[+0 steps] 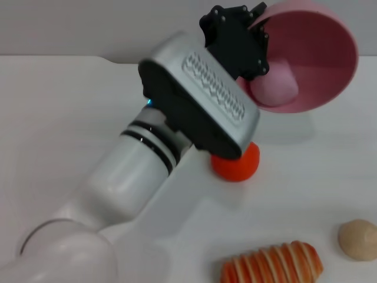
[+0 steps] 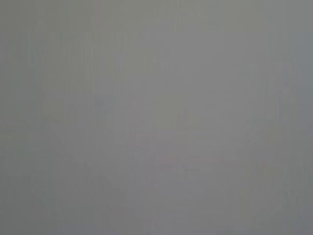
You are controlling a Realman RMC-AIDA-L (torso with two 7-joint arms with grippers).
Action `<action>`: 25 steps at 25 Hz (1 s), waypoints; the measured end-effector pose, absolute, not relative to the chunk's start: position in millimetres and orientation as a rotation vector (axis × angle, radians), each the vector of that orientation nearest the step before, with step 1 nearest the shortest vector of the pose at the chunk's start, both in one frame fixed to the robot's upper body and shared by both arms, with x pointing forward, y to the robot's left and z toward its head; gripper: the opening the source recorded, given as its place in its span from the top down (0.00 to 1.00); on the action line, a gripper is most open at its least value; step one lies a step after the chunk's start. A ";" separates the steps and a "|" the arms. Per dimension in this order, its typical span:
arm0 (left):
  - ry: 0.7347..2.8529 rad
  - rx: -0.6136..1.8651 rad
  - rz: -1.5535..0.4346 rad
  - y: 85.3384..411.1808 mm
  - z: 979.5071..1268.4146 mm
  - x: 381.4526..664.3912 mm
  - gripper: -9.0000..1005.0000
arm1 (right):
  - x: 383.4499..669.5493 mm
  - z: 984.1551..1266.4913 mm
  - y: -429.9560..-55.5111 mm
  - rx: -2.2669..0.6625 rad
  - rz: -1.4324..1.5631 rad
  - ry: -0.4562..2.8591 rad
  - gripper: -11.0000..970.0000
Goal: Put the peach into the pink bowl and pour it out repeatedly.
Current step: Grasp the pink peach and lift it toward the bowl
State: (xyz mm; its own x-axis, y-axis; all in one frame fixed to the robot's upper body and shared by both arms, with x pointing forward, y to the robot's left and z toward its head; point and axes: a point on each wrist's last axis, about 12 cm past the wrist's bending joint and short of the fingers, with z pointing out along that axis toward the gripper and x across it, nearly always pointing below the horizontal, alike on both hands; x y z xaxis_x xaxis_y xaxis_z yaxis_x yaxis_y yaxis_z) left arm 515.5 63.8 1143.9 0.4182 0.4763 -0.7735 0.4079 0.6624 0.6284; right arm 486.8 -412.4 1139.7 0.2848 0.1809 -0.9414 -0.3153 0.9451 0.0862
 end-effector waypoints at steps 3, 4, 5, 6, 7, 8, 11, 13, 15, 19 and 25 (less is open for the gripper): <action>1.124 0.894 0.108 65.0 1139.7 509.1 0.95 | 486.8 1139.4 -412.3 -0.125 0.335 1.239 0.43; 1.104 0.888 0.124 65.6 1139.0 507.3 0.95 | 486.9 1139.4 -412.3 -0.125 0.336 1.239 0.43; 1.085 0.883 0.140 66.3 1138.2 505.3 0.95 | 487.0 1139.4 -412.2 -0.125 0.336 1.239 0.43; 1.073 0.877 0.149 66.7 1138.4 504.3 0.95 | 487.1 1139.4 -412.1 -0.125 0.337 1.239 0.43; 1.059 0.873 0.158 67.1 1138.1 502.8 0.95 | 487.4 1139.5 -412.0 -0.125 0.337 1.238 0.43; 1.049 0.869 0.164 67.5 1138.1 501.9 0.95 | 487.7 1139.6 -411.9 -0.126 0.338 1.238 0.43; 1.039 0.860 0.166 67.9 1137.6 500.4 0.95 | 488.8 1140.3 -411.2 -0.128 0.340 1.235 0.43; 1.041 0.856 0.161 67.9 1137.7 500.4 0.95 | 490.2 1140.9 -410.3 -0.131 0.342 1.233 0.43; 1.052 0.843 0.144 68.3 1137.9 501.2 0.95 | 491.8 1141.1 -409.2 -0.134 0.346 1.234 0.43; 1.134 0.805 0.067 73.1 1139.4 512.6 0.95 | 495.1 1139.1 -407.4 -0.122 0.372 1.242 0.43; 1.440 0.731 -0.169 97.1 1153.4 563.5 0.95 | 506.5 1142.5 -391.8 -0.206 0.498 1.329 0.43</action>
